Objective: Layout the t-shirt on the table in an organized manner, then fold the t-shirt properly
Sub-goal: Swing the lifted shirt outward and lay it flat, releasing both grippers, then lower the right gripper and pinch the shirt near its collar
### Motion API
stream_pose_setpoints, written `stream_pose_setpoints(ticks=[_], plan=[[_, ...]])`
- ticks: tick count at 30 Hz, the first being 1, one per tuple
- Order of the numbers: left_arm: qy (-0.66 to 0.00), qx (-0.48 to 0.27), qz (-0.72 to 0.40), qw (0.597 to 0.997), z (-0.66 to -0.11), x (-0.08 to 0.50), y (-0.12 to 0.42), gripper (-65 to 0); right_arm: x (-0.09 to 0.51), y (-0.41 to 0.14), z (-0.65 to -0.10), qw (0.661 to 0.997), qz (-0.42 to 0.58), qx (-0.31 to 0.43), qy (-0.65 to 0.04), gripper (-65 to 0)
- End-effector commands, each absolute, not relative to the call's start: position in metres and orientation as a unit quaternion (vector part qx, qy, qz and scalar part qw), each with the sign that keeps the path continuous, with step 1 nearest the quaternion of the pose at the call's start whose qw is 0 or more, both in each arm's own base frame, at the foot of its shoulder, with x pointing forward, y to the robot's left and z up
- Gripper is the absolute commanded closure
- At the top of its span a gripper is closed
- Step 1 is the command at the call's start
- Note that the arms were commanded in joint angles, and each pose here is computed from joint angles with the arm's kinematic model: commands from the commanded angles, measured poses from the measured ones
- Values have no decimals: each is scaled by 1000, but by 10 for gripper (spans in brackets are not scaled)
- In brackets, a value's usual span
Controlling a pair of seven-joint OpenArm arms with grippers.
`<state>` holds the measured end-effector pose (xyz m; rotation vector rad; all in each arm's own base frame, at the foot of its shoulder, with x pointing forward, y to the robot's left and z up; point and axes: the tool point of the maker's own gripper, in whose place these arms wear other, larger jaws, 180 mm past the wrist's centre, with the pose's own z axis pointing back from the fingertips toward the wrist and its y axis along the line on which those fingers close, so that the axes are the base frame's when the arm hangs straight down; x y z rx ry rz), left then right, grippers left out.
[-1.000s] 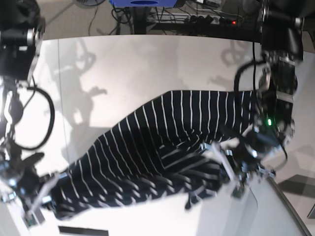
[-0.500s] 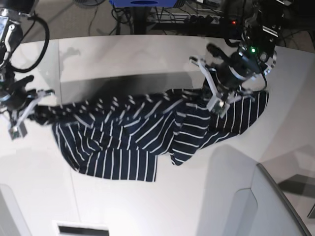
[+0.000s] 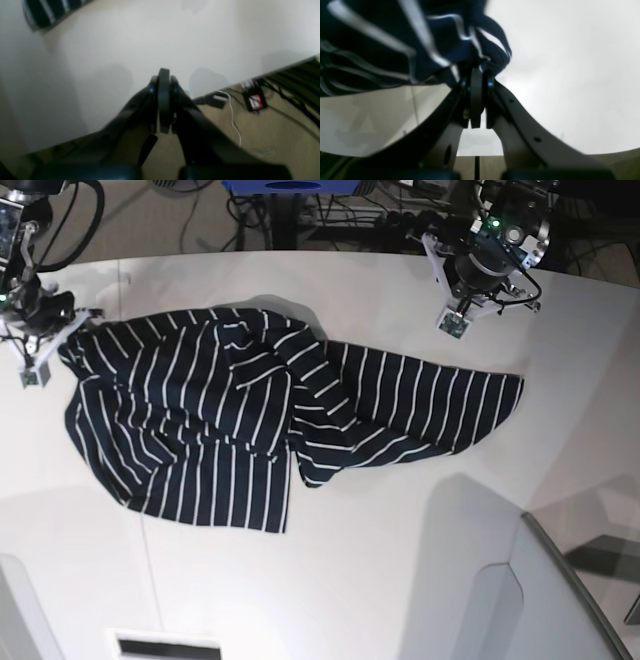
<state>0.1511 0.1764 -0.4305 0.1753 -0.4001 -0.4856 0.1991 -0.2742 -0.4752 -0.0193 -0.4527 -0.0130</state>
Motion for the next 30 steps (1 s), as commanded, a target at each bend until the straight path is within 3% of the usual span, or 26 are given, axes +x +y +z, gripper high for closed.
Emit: stream_pose_setpoints(ticks=[1,7,9,11,14,16,18,21,30], plan=[[-219,84,-237,943,-423,161,171,0,211,-277,-466,969,-1,-12,-246,0],[-267,79,-217,935,-408,200,158,0,215,-277,-464,968,-2,-11,-249,-3],[-281,78,-211,933,-402,212,155,0,214,-277,-464,969,-2,-12,-246,-42],[-291,82,-206,931,-397,221,158,0,207,-278,-467,974,-1,-13,-224,-144],[-310,97,-167,931,-387,236,174,-3,206,-278,-457,977,11,-22,-214,-363],[-322,112,-135,930,-378,245,192,-137,210,-277,-438,970,26,-34,-240,-482],[-333,128,-104,929,-370,251,211,-245,225,-272,-408,957,48,-50,-282,-492],[-340,147,-65,927,-361,252,239,-323,242,-239,-381,939,119,-41,-320,-489],[-310,114,132,935,-382,211,337,-329,276,-72,-354,877,292,74,-375,-488]])
